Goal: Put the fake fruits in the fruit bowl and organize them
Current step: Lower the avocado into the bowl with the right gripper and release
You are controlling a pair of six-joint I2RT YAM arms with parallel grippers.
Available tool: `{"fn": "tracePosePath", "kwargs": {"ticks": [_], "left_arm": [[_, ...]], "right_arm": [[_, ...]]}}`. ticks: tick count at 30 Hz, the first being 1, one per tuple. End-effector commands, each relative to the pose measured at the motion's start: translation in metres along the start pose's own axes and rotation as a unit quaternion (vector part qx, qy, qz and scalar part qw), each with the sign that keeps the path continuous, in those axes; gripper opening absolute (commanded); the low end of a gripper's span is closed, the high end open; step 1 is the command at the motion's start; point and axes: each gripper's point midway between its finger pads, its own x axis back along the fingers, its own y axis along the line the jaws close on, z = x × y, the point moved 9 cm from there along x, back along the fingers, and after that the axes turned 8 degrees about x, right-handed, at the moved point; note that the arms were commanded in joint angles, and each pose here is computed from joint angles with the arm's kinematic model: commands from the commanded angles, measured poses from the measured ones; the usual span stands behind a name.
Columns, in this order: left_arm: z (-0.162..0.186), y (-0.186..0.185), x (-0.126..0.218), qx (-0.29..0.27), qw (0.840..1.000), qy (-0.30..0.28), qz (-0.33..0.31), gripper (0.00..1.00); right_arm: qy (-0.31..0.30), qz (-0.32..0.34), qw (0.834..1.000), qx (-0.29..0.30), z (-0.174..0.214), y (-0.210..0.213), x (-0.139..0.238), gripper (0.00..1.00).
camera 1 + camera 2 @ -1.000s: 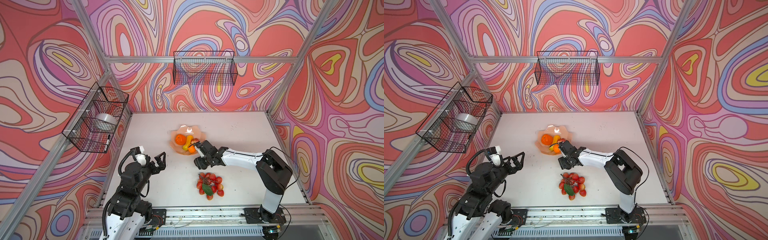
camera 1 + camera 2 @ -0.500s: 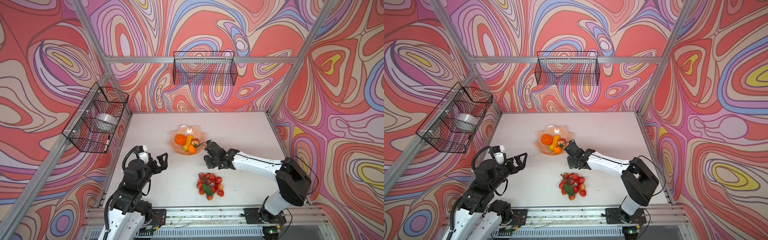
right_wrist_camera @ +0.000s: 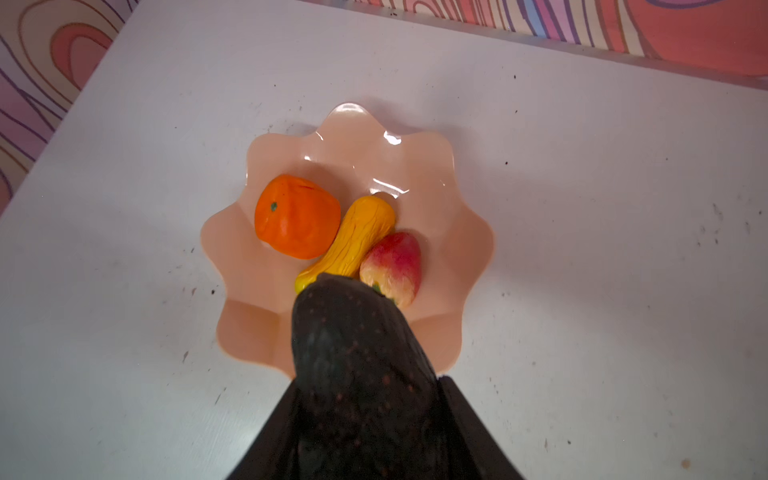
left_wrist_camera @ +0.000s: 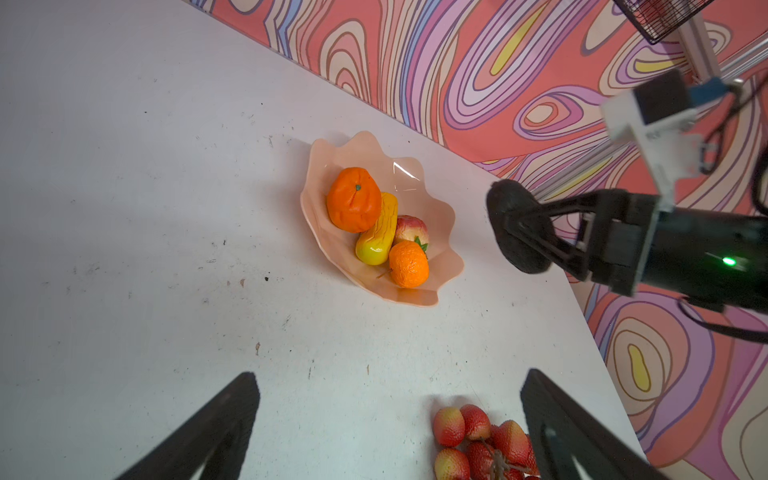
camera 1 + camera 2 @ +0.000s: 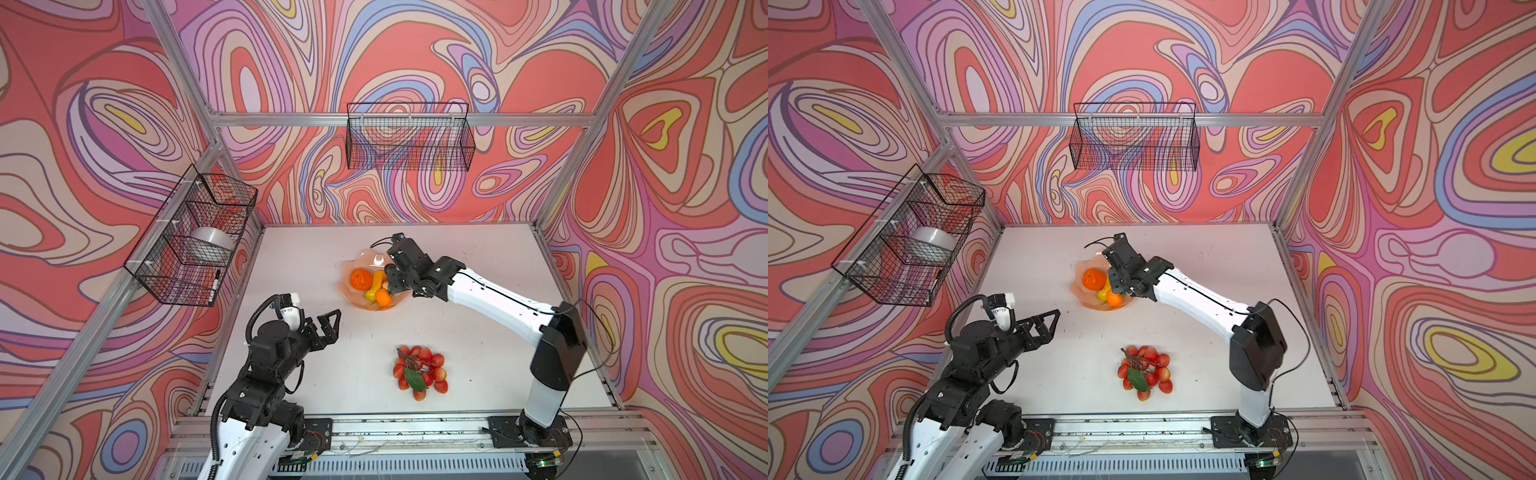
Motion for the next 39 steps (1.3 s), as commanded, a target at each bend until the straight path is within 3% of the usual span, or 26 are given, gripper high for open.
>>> {"fn": "tracePosePath", "kwargs": {"ticks": [1, 8, 25, 32, 39], "left_arm": [[0.001, -0.003, 0.001, 0.004, 1.0, 0.004, 0.018, 0.99], [0.002, -0.004, 0.002, 0.008, 1.0, 0.006, 0.024, 0.99], [0.016, 0.007, -0.007, 0.038, 0.998, 0.043, 0.016, 0.99], [0.017, 0.007, -0.005, 0.04, 0.998, 0.046, 0.017, 0.99], [0.019, 0.002, -0.004, 0.032, 0.996, 0.063, 0.044, 0.99]], "right_arm": [[0.035, 0.042, 0.997, 0.046, -0.007, -0.011, -0.031, 0.28], [0.034, 0.068, 0.994, 0.079, -0.031, -0.035, -0.08, 0.28], [0.067, 0.037, 0.992, 0.099, -0.023, -0.038, -0.143, 0.32], [0.069, 0.036, 0.993, 0.094, -0.024, -0.039, -0.144, 0.55], [0.008, 0.012, 0.998, 0.062, -0.056, -0.044, -0.089, 0.71]]}}
